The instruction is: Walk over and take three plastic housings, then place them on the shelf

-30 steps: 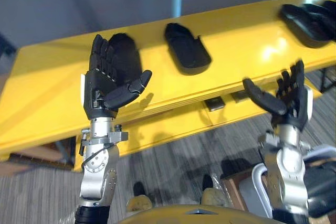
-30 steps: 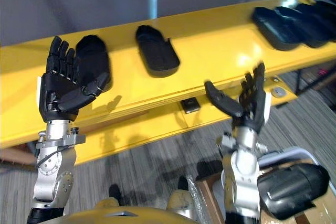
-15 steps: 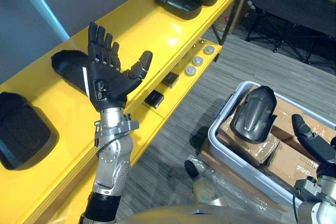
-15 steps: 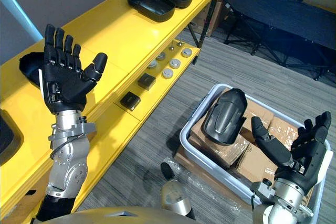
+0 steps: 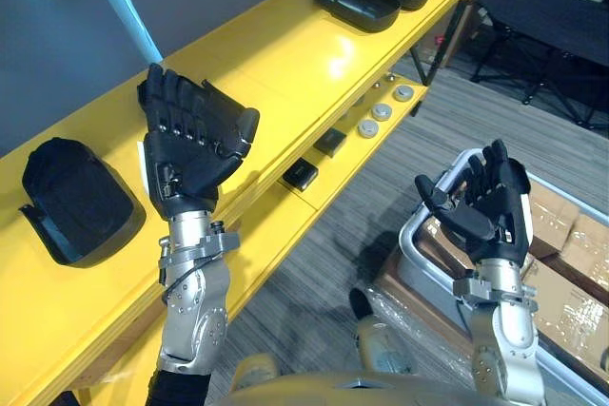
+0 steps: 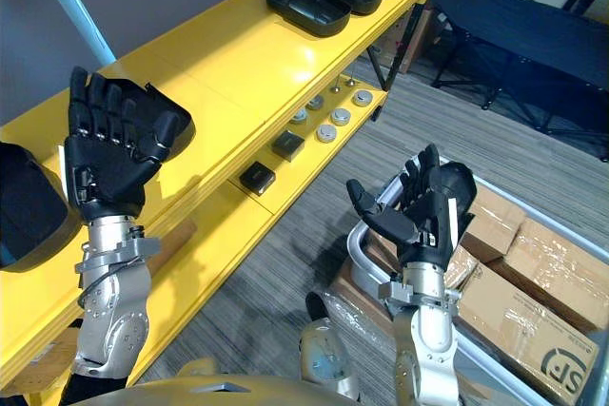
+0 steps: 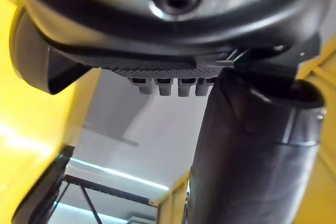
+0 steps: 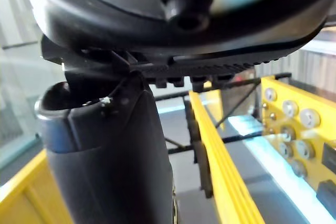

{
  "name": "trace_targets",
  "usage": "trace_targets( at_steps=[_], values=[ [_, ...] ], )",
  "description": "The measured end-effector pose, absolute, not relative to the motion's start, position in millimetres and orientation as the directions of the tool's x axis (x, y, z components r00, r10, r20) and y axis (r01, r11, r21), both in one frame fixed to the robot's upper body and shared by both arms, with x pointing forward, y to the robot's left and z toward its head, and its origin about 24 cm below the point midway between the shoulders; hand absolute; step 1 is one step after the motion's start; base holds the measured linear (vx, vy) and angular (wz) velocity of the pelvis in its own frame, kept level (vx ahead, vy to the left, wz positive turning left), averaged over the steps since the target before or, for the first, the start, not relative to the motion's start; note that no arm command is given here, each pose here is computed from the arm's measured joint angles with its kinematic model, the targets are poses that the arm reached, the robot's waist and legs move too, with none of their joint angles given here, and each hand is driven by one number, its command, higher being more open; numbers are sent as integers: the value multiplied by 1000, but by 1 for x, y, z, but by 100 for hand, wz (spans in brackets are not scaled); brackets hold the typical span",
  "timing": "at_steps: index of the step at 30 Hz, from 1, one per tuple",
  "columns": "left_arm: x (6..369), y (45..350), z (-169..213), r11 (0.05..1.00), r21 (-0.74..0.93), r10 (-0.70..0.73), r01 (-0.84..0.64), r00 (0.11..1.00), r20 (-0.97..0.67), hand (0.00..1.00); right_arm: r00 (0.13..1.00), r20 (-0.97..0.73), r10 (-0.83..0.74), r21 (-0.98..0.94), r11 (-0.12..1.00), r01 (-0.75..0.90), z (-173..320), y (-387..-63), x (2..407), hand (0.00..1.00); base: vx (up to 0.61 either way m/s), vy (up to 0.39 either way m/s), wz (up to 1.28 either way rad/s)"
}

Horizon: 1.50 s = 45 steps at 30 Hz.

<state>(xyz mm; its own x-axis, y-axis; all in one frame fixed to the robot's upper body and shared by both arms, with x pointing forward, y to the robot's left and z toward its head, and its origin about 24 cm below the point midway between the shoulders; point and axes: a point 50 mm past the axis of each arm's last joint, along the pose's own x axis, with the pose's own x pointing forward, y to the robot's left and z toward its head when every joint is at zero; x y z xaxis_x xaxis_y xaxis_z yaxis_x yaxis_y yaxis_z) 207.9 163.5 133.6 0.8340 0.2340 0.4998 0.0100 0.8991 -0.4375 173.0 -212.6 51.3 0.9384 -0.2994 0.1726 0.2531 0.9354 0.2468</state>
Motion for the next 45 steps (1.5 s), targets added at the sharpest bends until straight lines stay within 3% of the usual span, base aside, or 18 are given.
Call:
trace_targets(
  at_steps=[3, 8, 12, 16, 18, 22, 25, 29, 36, 39, 45],
  values=[
    [204, 160, 140, 901, -431, 222, 40, 812, 540, 100, 946, 200, -254, 285, 939, 192, 53, -200, 177, 100, -316, 96, -120],
    [200, 176, 131, 902, -433, 251, -1, 816, 520, 100, 957, 286, -39, 178, 984, -13, 57, -174, 230, 100, -95, -86, -81],
    [204, 179, 107, 799, -598, 253, 57, 871, 421, 100, 980, 152, -132, 151, 983, 109, 30, -175, 243, 100, -37, -241, -36],
    [209, 173, 86, 755, -654, 232, 42, 916, 326, 100, 978, 34, -208, 94, 974, 204, 11, -176, 231, 100, -11, -329, -50],
    [210, 163, 68, 698, -715, 232, -17, 951, 204, 100, 969, -18, -248, 61, 967, 249, 2, -192, 221, 100, -30, -320, -21],
    [206, 146, 36, 671, -739, 145, -64, 988, 46, 100, 940, -62, -336, 20, 941, 338, -3, -222, 192, 100, -22, -216, -44],
    [200, 131, 32, 710, -704, 81, -32, 996, 37, 100, 922, -47, -384, 22, 922, 386, 2, -238, 184, 100, -31, -28, -55],
    [202, 132, 40, 726, -688, 68, 2, 995, 75, 100, 930, -44, -364, 28, 930, 365, 3, -233, 188, 100, -60, 78, -39],
    [214, 136, 50, 837, -529, -80, 137, 988, 130, 100, 882, -37, -470, 67, 880, 471, 4, -243, 229, 100, -123, 161, 14],
    [225, 140, 65, 867, -467, -95, 176, 977, 192, 100, 844, 41, -534, 88, 844, 530, 30, -260, 261, 100, -174, 138, 31],
    [237, 135, 78, 869, -436, -140, 234, 961, 238, 100, 755, 231, -613, 195, 790, 582, 130, -306, 325, 100, -132, 114, 27]
  ],
)
